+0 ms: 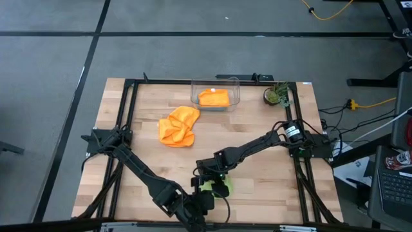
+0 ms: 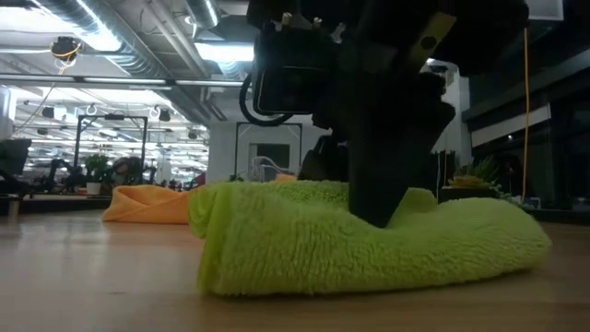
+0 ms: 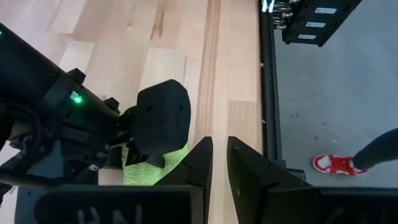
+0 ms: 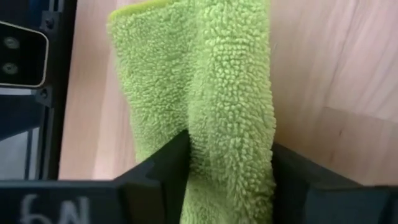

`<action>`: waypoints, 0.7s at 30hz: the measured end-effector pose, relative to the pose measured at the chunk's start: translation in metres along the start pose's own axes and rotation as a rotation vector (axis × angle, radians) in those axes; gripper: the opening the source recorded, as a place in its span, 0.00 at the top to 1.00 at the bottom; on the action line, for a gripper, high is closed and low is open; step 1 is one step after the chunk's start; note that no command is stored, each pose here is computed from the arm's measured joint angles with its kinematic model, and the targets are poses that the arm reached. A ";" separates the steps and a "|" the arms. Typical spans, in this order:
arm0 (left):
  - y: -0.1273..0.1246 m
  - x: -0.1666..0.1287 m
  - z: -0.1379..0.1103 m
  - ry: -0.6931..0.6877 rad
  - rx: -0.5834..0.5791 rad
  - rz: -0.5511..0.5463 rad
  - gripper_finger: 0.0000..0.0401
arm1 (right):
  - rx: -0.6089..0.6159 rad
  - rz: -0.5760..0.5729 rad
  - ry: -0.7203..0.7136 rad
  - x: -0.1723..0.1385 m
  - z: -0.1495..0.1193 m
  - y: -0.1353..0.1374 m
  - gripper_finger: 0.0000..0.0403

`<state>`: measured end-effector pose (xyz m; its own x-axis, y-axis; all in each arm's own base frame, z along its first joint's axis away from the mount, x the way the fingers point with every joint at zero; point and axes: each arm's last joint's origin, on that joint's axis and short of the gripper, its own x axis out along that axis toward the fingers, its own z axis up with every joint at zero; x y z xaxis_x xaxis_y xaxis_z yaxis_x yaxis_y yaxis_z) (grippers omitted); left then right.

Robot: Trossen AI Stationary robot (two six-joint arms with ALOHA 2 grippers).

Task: Fold microfiber towels
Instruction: Put the green microfiber cloth into the transparent bin

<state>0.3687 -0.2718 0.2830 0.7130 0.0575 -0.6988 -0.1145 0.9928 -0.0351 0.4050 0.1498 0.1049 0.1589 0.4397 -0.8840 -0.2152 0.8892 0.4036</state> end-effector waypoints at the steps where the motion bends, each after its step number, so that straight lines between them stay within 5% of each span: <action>1: 0.000 0.000 0.000 -0.001 -0.002 0.000 0.90 | -0.006 -0.004 -0.001 0.000 0.000 0.000 0.60; 10: 0.001 0.000 0.000 -0.008 -0.047 0.019 0.90 | 0.039 0.009 -0.010 -0.002 0.002 -0.008 0.94; 21: 0.002 0.000 0.001 -0.019 -0.056 0.034 0.90 | 0.103 0.122 -0.022 -0.019 0.009 -0.020 0.97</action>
<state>0.3690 -0.2697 0.2833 0.7208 0.0932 -0.6869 -0.1767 0.9829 -0.0521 0.4152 0.1249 0.1154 0.1586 0.5467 -0.8222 -0.1343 0.8369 0.5306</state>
